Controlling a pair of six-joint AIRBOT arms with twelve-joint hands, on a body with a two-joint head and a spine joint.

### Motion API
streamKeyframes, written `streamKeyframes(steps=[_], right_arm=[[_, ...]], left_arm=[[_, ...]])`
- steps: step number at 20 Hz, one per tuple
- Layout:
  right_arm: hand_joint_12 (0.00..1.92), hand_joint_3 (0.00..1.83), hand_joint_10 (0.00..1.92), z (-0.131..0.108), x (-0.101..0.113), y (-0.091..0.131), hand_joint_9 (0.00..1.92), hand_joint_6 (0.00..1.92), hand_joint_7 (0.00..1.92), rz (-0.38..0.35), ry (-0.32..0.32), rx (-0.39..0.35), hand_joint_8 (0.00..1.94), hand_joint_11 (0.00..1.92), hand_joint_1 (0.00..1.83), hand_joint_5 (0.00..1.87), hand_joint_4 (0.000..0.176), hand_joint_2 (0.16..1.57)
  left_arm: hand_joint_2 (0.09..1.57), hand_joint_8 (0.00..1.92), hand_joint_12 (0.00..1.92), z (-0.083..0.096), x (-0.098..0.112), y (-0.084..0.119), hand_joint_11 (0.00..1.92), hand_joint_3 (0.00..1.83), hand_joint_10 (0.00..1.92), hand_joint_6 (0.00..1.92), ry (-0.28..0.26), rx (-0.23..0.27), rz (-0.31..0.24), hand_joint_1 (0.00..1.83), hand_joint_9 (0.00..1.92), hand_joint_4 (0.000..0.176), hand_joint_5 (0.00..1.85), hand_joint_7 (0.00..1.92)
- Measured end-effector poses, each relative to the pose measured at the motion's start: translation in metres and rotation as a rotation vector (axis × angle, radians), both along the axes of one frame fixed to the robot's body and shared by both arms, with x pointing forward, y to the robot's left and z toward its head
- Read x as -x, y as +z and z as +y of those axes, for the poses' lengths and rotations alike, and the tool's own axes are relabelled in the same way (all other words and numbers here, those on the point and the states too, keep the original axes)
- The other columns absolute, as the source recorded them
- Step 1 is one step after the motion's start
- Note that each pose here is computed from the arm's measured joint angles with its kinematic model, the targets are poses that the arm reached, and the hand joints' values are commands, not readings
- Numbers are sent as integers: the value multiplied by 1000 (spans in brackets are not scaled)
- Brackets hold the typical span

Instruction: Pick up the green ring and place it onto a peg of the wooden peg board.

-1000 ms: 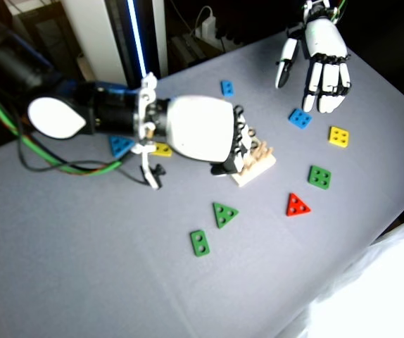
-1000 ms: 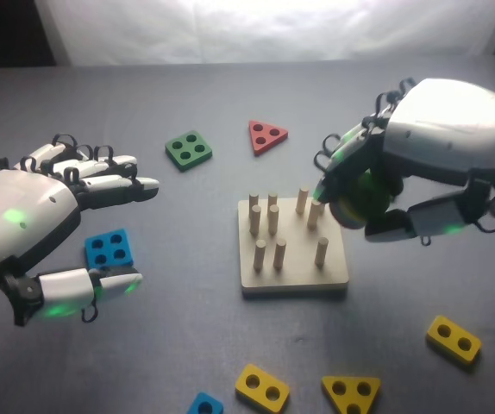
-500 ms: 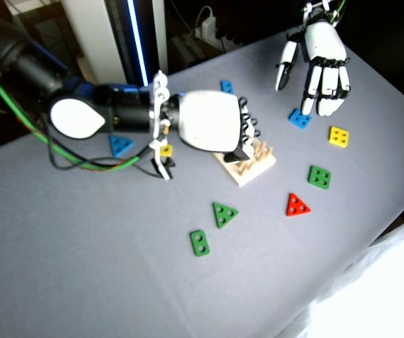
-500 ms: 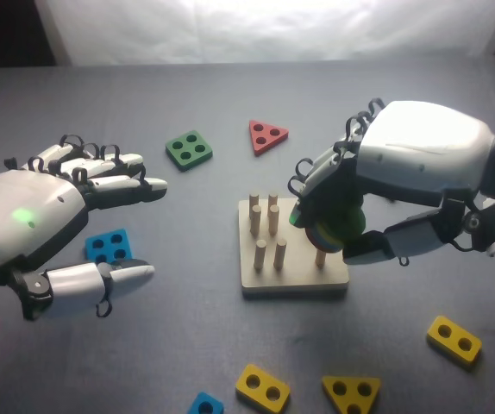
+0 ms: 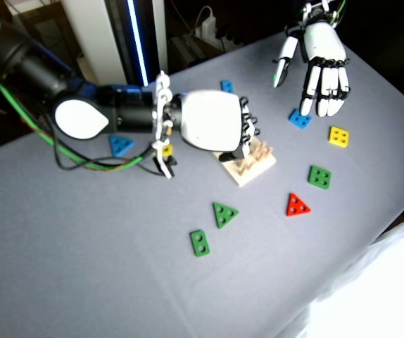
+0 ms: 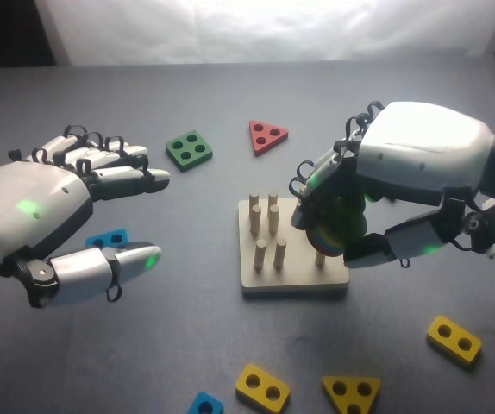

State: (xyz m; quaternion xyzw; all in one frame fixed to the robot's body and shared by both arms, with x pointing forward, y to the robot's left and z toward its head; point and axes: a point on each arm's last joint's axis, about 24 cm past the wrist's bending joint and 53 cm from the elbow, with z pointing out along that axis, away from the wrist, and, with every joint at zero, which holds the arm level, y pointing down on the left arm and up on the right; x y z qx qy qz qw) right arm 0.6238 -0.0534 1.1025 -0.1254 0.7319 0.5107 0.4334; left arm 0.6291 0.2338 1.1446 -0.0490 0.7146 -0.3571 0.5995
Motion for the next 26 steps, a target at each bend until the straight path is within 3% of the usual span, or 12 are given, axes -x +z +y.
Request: streamKeyframes(steps=[1, 4, 7, 10, 11, 13, 14, 16, 18, 22, 25, 26], right_arm=[[1305, 0, 823, 0, 1, -1, 1257, 564, 1237, -3, 8, 7, 714, 1081, 1285, 1160, 0, 1028], [1102, 0, 460, 1, 2, -3, 1319, 615, 1306, 3, 13, 14, 535, 1060, 1283, 1153, 0, 1017], [1176, 1, 368, 0, 4, -9, 1444, 718, 1294, 6, 20, 40, 545, 1153, 1277, 1105, 0, 1028], [1385, 0, 768, -2, 3, -12, 1333, 754, 1263, 13, 16, 48, 617, 1128, 1275, 1078, 0, 1039], [1410, 1, 882, -3, 2, -13, 1283, 693, 1238, 14, 13, 48, 708, 1095, 1281, 1089, 0, 1040], [1261, 0, 761, -5, 0, -13, 1282, 707, 1253, 12, 8, 51, 652, 1088, 1278, 1097, 0, 1037], [1263, 1, 734, -5, -1, -13, 1275, 664, 1225, 11, 7, 52, 722, 1049, 1279, 1110, 0, 1040], [1432, 1, 876, -5, -2, -14, 1241, 602, 1162, 13, 4, 50, 890, 1028, 1285, 1112, 0, 1055], [1329, 0, 856, -4, -3, -14, 1241, 525, 1168, 15, 2, 44, 881, 1047, 1288, 1152, 0, 1047], [1138, 0, 468, 2, -7, -12, 1243, 622, 1173, 16, 1, 26, 804, 947, 1268, 1125, 0, 1048], [1411, 2, 891, 10, -4, -18, 1128, 368, 1090, 14, 18, 42, 1047, 902, 1286, 1199, 0, 1061], [1332, 0, 870, 12, -3, -20, 1117, 369, 1113, 16, 20, 45, 996, 911, 1288, 1209, 0, 1053]], left_arm=[[1239, 0, 896, -1, 0, -1, 0, 3, 1, 1, -1, 1, 1, 405, 241, 79, 492, 269], [1258, 0, 800, -3, 1, -3, 0, 3, 1, 0, -8, -3, 8, 342, 243, 84, 475, 264], [1266, 3, 697, -2, 1, -4, 0, 1, 3, 1, -5, -2, 9, 359, 207, 76, 463, 240], [1259, 2, 769, -2, 1, -3, 0, 0, 3, 2, -5, -2, 10, 367, 216, 84, 472, 249], [1256, 2, 792, -2, 1, -3, 0, 0, 3, 3, -6, -2, 9, 390, 221, 75, 483, 255], [1256, 1, 816, -2, 1, -4, 0, 0, 4, 1, -5, -3, 10, 364, 230, 88, 486, 257], [1253, 0, 804, -3, 0, -4, 0, 0, 2, 2, -5, -2, 11, 400, 225, 77, 491, 256], [1249, 1, 799, -2, 0, -3, 0, 0, 2, 2, -4, -3, 9, 411, 226, 74, 500, 263], [1244, 3, 790, -2, 0, -3, 0, 0, 3, 0, -5, -4, 10, 412, 223, 89, 498, 258], [1251, 0, 817, -2, 0, -3, 0, 2, 2, 0, -5, -4, 10, 388, 229, 83, 486, 253], [1256, 1, 786, -2, 0, -3, 0, 1, 0, 0, -6, -4, 10, 380, 212, 84, 478, 254], [1257, 0, 800, -2, 0, -3, 0, 0, 0, 0, -5, -4, 10, 385, 209, 85, 477, 252]])
